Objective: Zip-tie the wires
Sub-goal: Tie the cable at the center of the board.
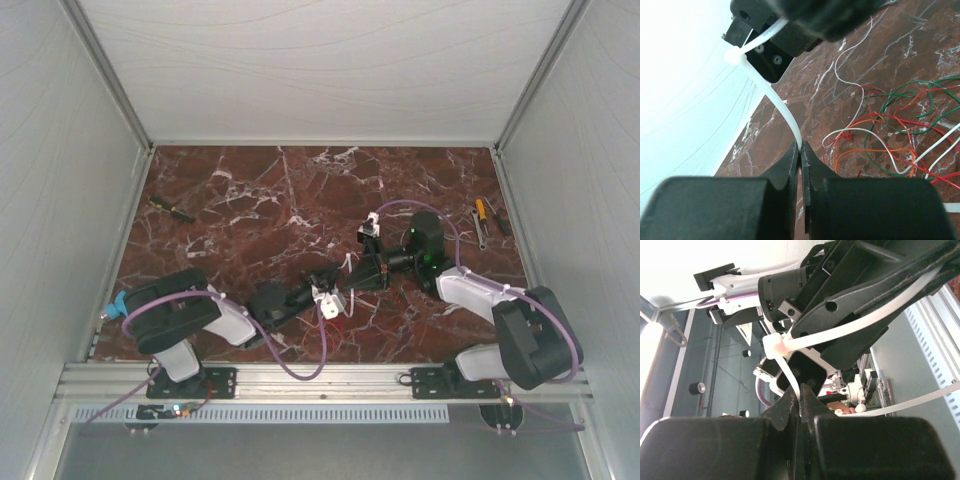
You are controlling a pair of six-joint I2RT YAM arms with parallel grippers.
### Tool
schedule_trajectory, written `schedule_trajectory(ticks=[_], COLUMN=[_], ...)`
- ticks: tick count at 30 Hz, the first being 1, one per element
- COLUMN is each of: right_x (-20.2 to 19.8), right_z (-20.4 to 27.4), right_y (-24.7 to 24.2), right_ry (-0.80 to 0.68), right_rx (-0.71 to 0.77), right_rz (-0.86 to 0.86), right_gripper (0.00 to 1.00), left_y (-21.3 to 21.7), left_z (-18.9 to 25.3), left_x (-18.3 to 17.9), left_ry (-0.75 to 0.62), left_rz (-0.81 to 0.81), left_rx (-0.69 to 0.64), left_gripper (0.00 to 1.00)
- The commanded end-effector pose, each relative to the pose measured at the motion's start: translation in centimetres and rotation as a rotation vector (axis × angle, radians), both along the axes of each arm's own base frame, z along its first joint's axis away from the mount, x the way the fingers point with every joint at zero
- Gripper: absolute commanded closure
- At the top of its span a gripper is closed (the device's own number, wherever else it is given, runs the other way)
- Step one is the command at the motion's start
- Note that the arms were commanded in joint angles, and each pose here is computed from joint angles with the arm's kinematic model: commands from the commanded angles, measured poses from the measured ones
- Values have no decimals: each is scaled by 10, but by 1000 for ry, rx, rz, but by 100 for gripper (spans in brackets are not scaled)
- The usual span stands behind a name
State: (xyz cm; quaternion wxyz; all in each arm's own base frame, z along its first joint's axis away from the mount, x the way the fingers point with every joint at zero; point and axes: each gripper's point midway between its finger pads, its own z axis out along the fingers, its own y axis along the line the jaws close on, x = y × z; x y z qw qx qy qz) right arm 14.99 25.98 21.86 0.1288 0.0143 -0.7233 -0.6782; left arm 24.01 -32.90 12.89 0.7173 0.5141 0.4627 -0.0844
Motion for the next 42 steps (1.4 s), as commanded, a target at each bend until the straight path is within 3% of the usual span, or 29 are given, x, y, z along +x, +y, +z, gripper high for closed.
schedule_trajectory(ticks=[1,9,23,34,42], right_x=[10,7,37,-34,-21], right_z=[16,5,8,-34,-50], right_y=[4,-1,-2,-6,-7], right_ry=[-25,-74,-133,-133,-288], right_rx=[33,-14,-42,-146,-257], right_rz=[-14,13,-31,127,56], right_gripper=[100,100,100,100,100], left_y=[-7,-10,-17,-13,-11], left_z=[33,32,39,19,7], left_x=[4,-1,-11,6,14], left_ry=[-92,-56,-77,117,253], left_rz=[0,-26,-58,-23,-68], left_rx=[-77,-95,-95,-186,-228], left_gripper=[100,100,100,100,100])
